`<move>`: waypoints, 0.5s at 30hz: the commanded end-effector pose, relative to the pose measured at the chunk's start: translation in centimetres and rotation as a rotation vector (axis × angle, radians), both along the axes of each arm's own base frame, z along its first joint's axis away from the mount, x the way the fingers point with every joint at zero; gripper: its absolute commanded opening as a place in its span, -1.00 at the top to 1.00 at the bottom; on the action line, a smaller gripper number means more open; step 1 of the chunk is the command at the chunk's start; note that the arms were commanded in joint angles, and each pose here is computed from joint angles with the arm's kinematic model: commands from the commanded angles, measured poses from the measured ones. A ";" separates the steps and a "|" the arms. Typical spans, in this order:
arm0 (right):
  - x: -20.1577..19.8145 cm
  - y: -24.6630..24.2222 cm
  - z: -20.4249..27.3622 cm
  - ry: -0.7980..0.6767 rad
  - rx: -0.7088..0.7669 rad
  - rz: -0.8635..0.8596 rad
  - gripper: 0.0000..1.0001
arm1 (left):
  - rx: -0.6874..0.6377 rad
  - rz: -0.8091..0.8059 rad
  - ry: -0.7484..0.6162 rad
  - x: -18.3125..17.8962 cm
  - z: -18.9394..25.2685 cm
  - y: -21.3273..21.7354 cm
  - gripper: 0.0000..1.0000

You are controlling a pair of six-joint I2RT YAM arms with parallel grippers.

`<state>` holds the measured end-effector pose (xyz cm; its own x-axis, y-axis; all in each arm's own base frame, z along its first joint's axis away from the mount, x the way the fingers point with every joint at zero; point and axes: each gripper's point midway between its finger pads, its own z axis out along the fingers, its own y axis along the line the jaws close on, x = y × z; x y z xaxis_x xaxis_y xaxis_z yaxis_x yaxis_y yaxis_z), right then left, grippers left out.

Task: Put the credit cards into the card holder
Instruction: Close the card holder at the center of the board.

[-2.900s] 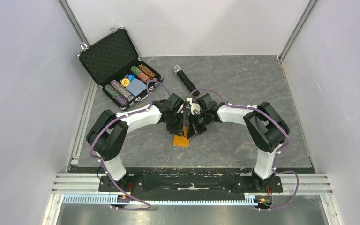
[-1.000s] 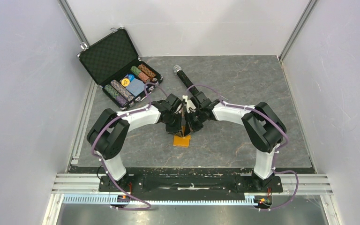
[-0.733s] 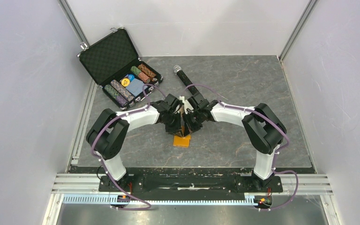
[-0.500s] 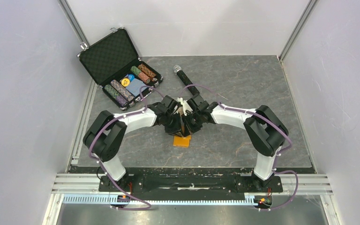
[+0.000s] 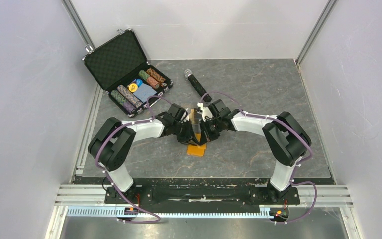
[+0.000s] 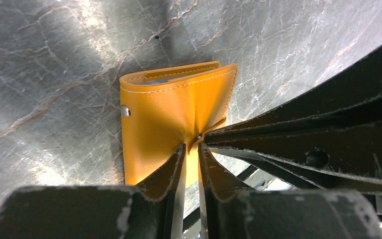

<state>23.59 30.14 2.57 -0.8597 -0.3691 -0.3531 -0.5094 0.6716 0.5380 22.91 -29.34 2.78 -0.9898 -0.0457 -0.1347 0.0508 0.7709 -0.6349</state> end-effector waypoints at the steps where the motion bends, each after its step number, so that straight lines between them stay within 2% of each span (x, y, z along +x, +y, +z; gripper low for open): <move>1: -1.7 -0.9 -3.3 0.070 -0.054 -0.008 1.00 | -0.033 -0.043 0.045 -1.7 -2.1 -1.6 0.59; 6: -1.4 -0.7 -2.9 0.080 -0.015 -0.025 1.00 | -0.064 -0.068 0.058 -2.0 -2.1 -2.2 0.63; 10: -0.8 -0.7 -2.6 0.080 0.003 -0.044 1.00 | -0.065 -0.077 0.057 -2.1 -2.1 -2.1 0.79; 12: -0.6 -0.6 -2.4 0.079 0.014 -0.050 1.00 | -0.066 -0.082 0.058 -2.2 -2.0 -2.2 0.74; 15: -0.5 -0.5 -2.3 0.080 0.019 -0.054 1.00 | -0.069 -0.089 0.054 -2.2 -1.7 -2.2 0.54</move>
<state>23.56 29.71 2.64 -0.9019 -0.3052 -0.3057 -0.4317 0.6623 0.6124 22.66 -30.14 2.71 -0.9933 -0.0224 -0.1131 0.0608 0.7313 -0.6793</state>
